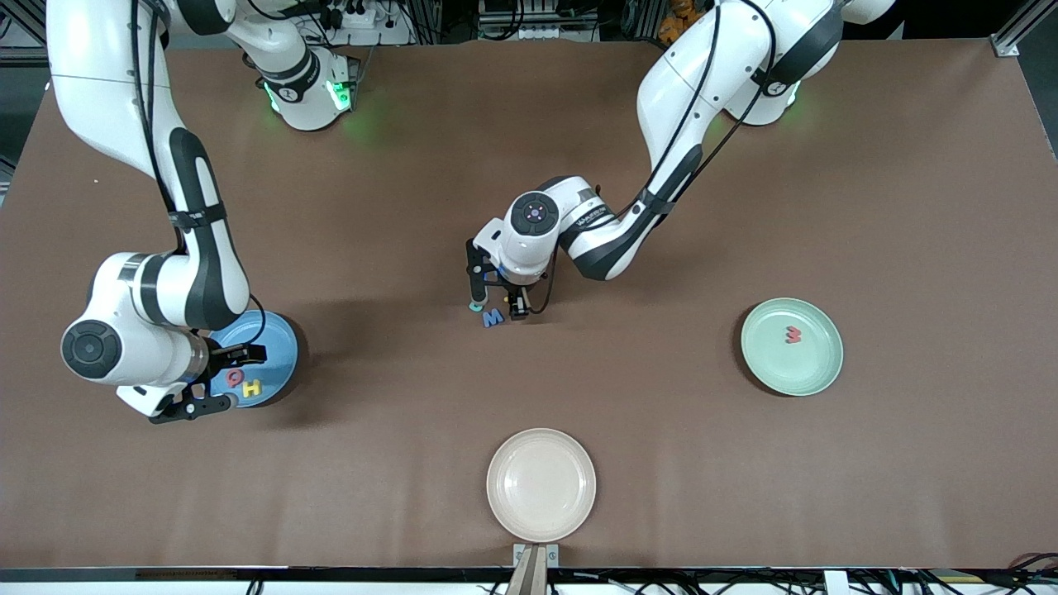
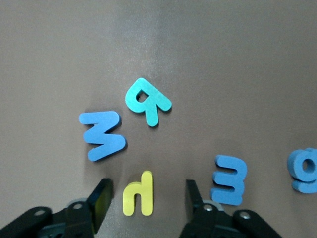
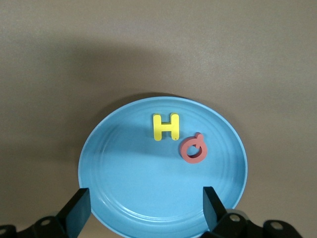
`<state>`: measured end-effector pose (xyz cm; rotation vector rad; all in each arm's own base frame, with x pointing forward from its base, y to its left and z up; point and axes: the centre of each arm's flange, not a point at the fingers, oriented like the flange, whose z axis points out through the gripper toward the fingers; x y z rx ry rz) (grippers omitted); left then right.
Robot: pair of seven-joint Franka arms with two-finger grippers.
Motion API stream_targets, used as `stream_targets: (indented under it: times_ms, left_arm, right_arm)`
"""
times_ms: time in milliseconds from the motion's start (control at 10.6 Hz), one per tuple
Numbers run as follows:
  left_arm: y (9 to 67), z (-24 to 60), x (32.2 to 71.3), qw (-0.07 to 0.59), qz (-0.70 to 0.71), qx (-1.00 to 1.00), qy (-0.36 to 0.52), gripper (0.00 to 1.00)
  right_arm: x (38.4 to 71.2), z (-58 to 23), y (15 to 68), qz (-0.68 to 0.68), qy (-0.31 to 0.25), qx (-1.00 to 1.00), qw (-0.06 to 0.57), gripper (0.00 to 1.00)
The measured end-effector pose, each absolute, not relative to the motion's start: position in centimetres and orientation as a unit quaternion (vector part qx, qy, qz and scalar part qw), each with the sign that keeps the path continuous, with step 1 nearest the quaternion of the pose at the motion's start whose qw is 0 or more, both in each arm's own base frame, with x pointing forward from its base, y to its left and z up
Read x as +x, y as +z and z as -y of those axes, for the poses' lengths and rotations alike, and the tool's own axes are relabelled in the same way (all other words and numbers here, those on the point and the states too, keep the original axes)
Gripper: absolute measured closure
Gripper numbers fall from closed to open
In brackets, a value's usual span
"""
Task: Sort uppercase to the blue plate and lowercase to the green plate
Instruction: 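Lower the left gripper and grasp the yellow u, then carry the yellow u to the green plate while the right gripper reaches letters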
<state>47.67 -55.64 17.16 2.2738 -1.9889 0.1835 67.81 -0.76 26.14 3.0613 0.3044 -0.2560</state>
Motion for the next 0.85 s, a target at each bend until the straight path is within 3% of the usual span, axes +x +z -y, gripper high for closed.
stream_targets:
  times_ms: [282, 470, 658, 845]
  left_arm:
    - [17.08, 55.62, 47.73, 0.058, 0.656, 0.75, 0.061, 0.37]
    - [17.23, 55.65, 47.89, 0.057, 0.656, 0.75, 0.063, 0.48]
    - [17.42, 55.72, 48.02, 0.057, 0.657, 0.749, 0.066, 0.72]
    - [17.45, 55.72, 48.04, 0.057, 0.656, 0.749, 0.066, 0.74]
  right_arm:
    - [67.81, 0.73, 26.13, -0.099, -0.083, 0.991, 0.027, 0.0]
    - [67.81, 0.66, 26.13, -0.099, -0.083, 0.991, 0.027, 0.0]
    - [67.81, 0.5, 26.12, -0.1, -0.083, 0.991, 0.027, 0.0]
    - [67.81, 0.03, 26.11, -0.099, -0.083, 0.991, 0.027, 0.0]
